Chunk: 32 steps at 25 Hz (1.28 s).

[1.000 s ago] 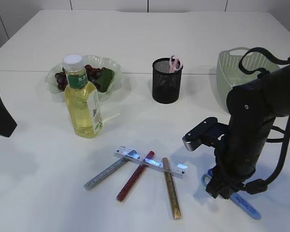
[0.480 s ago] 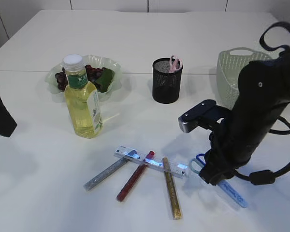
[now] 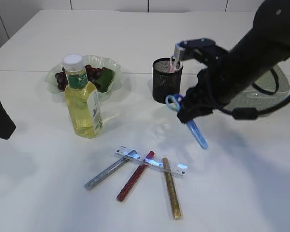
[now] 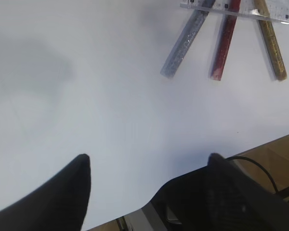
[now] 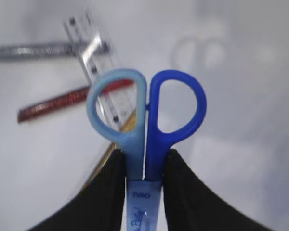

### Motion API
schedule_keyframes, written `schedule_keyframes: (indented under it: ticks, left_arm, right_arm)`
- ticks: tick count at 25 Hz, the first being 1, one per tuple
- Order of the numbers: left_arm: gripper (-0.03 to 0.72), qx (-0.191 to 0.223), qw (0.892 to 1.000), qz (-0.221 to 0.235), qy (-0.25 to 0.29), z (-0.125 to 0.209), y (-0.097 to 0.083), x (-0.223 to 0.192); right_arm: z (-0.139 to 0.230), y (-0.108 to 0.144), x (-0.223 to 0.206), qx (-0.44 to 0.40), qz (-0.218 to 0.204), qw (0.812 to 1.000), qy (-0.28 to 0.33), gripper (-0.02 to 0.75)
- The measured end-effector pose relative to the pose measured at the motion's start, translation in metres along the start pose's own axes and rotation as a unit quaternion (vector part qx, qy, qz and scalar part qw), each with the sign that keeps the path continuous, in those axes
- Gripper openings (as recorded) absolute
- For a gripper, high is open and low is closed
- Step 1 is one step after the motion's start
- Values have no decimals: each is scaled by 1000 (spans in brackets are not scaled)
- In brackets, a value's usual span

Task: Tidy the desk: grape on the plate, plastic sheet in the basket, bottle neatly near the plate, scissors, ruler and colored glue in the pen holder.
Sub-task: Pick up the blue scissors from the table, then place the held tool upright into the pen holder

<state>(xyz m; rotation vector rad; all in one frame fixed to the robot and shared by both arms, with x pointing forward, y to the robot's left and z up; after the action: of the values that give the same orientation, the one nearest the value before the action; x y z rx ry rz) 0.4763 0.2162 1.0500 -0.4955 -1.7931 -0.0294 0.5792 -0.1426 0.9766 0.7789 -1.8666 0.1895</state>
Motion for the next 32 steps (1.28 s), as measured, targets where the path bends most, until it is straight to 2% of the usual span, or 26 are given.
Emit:
schedule_keyframes:
  ticks: [5,8,12,16,24,32]
  left_arm:
    - [541,0,1000,0,2,0,0,0]
    - [541,0,1000,1,3,1,0,0]
    - [541,0,1000,1,3,1,0,0]
    - [541,0,1000,1,5,1,0,0]
    - [541,0,1000,2,8,2,0,0]
    - [541,0,1000,2,10,2,0,0]
  right_arm:
    - [-49,-17,43,-35,-38,990,-129,200]
    - [-75,-21,67,-22,-48,979,-195,200]
    - [-101,-25,78,-5,-48,970,-239,199]
    - [-123,-35,68,10,-50,962,-269,199]
    - [-146,-70,23,44,-2,946,-321,199]
    - [-155,-96,-19,66,28,918,-390,199]
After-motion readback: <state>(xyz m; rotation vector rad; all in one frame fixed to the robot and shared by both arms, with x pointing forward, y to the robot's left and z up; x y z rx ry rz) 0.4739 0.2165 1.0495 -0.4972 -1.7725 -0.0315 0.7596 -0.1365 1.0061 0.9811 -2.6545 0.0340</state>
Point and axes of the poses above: a point on each arm's last joint axis where the gripper is mounted, x pointing back along that axis away from the gripper, y along the wrist's bending axis when the last joint is at zero, z = x × y, the point moved 3 cm from there along -x, pointing out along that axis toward the gripper, and after that the axes turned 5 degrees about -x, right-handed, at the moved point
